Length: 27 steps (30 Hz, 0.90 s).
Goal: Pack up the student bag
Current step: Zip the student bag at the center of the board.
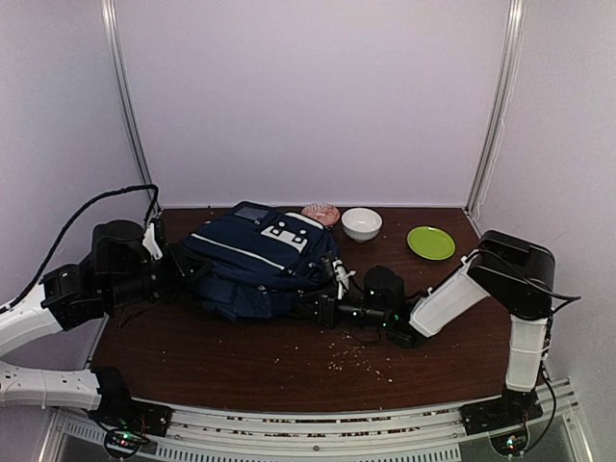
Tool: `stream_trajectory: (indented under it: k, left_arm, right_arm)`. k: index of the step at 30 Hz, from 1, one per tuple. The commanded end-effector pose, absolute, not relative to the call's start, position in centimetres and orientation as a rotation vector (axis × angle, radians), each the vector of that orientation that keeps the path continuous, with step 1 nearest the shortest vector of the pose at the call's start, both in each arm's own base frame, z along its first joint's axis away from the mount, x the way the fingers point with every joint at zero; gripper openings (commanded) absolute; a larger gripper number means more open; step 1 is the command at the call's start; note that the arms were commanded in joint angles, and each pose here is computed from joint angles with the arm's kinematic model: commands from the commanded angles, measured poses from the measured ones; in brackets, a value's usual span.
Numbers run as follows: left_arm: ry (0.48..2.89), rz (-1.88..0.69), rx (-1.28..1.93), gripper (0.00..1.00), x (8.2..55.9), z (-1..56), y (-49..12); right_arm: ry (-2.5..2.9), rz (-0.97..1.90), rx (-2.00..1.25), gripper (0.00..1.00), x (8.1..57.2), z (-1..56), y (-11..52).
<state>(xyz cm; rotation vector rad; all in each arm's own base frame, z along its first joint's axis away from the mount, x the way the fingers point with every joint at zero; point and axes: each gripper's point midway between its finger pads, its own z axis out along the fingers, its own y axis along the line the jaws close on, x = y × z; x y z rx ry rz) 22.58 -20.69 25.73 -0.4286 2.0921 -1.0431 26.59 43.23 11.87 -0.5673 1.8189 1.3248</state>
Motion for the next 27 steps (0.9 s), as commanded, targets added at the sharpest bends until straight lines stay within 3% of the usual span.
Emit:
stream_trajectory:
  k: [1, 7, 13, 17, 27]
  left_arm:
    - [1.896, -1.198, -0.415, 0.0, 23.0, 31.2, -21.0]
    - [1.899, -1.193, -0.416, 0.0, 23.1, 31.0, -21.0]
    - [1.897, -1.193, -0.417, 0.0, 23.0, 31.0, -20.9]
    - [1.901, -1.194, -0.415, 0.0, 23.1, 30.8, -21.1]
    - [1.918, -1.184, -0.414, 0.0, 23.0, 29.9, -21.1]
  right_arm:
    - [1.765, 1.34, -0.558, 0.24, 26.6, 13.5, 42.8]
    - [1.77, 1.337, -0.557, 0.15, 26.5, 13.4, 42.6]
    - [1.775, 1.342, -0.557, 0.14, 26.2, 13.2, 42.5]
    - [1.771, 1.344, -0.565, 0.0, 26.1, 13.3, 42.4]
    - [1.805, 1.285, -0.579, 0.0, 26.0, 13.5, 42.0]
